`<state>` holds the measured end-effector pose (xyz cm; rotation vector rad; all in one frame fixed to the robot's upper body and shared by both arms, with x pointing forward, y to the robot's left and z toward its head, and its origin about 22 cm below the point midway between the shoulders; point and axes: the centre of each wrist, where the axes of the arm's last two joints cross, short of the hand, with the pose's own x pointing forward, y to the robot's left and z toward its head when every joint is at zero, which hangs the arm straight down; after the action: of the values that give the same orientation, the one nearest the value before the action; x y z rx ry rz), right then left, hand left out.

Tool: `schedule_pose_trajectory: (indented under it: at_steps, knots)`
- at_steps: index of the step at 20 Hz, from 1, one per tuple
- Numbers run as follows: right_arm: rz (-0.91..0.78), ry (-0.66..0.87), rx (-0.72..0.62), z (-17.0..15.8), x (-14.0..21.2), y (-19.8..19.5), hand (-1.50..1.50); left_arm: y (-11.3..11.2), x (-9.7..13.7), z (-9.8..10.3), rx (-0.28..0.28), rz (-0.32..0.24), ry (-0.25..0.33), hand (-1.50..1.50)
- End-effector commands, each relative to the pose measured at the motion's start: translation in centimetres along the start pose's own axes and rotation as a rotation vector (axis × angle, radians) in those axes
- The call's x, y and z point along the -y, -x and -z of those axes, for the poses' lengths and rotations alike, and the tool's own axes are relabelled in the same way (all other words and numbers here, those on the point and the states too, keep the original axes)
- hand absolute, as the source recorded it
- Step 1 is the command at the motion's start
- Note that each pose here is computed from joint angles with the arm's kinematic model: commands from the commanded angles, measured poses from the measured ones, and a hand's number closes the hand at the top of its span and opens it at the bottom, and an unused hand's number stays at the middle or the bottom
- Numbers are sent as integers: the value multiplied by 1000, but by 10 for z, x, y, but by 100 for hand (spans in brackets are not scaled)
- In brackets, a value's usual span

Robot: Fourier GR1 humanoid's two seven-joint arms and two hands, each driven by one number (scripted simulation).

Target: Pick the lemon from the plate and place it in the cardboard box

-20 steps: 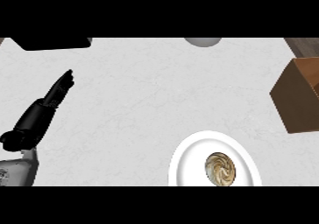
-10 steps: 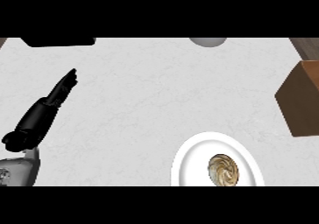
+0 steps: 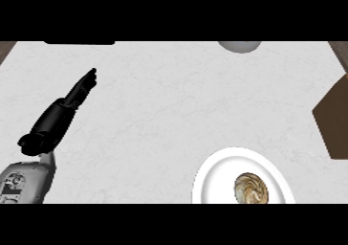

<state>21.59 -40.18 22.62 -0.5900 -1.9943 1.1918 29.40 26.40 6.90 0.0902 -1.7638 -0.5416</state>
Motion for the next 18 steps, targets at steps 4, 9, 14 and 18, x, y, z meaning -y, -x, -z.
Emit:
schedule_pose_trajectory:
  at_steps: [4, 9, 14, 18]
  knots:
    - [-113, -300, -170, -11, 23, 44, 150, -4, 9, 10, 18, -13, 35, 0]
    - [-109, -420, -178, -12, 16, 72, 150, -8, 8, 12, 32, -7, 46, 0]
    - [-174, -593, -247, -24, 18, 96, 150, -14, 13, 22, 23, -3, 32, 0]
    - [-67, -654, -142, -16, 21, 112, -150, -14, 24, 19, 31, -22, 73, 0]
